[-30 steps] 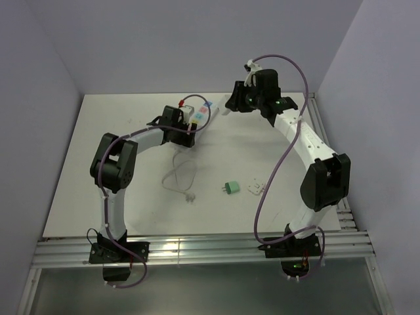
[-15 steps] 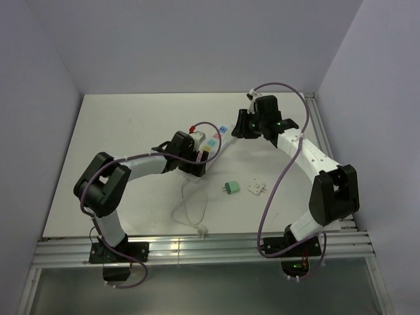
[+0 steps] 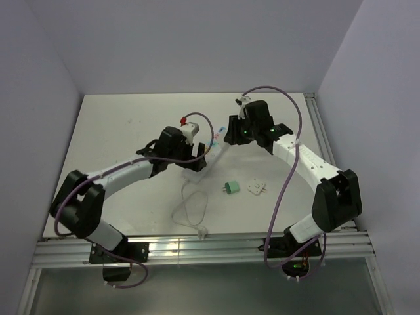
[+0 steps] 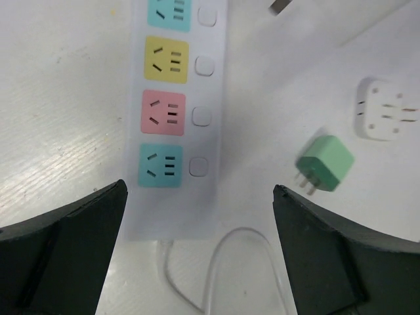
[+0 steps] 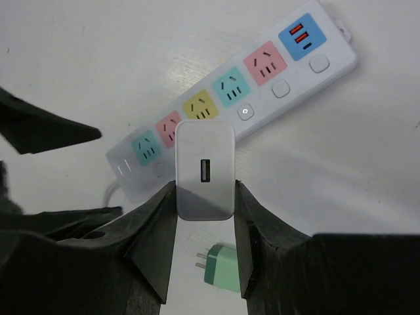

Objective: Insert the plug

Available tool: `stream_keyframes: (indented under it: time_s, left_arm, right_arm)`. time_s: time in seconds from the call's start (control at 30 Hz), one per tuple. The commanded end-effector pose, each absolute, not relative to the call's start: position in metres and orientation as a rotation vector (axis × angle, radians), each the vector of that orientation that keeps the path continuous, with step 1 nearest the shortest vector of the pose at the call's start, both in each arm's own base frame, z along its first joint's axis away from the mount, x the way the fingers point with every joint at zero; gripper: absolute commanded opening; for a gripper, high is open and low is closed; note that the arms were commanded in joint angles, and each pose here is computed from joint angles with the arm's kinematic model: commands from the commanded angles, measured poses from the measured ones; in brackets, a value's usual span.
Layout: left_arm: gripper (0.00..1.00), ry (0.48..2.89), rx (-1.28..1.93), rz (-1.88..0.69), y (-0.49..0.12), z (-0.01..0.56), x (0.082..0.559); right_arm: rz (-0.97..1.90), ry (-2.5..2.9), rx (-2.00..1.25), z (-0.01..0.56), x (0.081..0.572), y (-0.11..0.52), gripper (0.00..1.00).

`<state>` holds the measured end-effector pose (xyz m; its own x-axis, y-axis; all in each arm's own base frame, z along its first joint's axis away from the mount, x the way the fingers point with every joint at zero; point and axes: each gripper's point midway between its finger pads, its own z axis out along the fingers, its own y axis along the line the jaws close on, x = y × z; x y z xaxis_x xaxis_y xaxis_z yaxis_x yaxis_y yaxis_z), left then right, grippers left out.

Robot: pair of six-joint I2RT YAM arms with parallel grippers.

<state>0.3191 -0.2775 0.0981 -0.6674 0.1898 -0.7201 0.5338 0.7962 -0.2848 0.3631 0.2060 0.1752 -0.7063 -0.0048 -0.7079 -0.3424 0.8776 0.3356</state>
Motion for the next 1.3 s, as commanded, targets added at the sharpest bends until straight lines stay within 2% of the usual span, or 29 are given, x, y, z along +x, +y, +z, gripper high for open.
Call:
stream_keyframes:
  time_s: [0.0, 0.17, 0.27, 0.43, 0.73, 1.27]
  left_arm:
    - [1.00, 2.161, 0.447, -0.684, -0.268, 0.145, 0.314]
    - [1.00, 2.130, 0.236, -0.661, -0.229, 0.167, 0.314]
    - [1.00, 2.129, 0.050, -0.662, -0.198, 0.161, 0.321]
    - [1.00, 2.126, -0.074, -0.771, -0.177, 0.143, 0.324]
    - [1.00, 2.132, -0.075, -0.849, -0.181, 0.131, 0.325]
    - [1.00, 2.127, -0.009, -0.929, -0.193, 0.118, 0.323]
  right_arm:
    - [0.567, 2.218, -0.275, 0.196, 0.367, 0.210, 0.00]
    - [0.587, 2.201, -0.316, 0.198, 0.365, 0.219, 0.00]
    - [0.591, 2.182, -0.412, 0.195, 0.356, 0.236, 0.00]
    - [0.636, 2.116, -0.630, 0.191, 0.335, 0.274, 0.00]
    - [0.594, 2.111, -0.904, 0.170, 0.320, 0.303, 0.00]
    - [0.504, 2.080, -0.995, 0.148, 0.330, 0.323, 0.00]
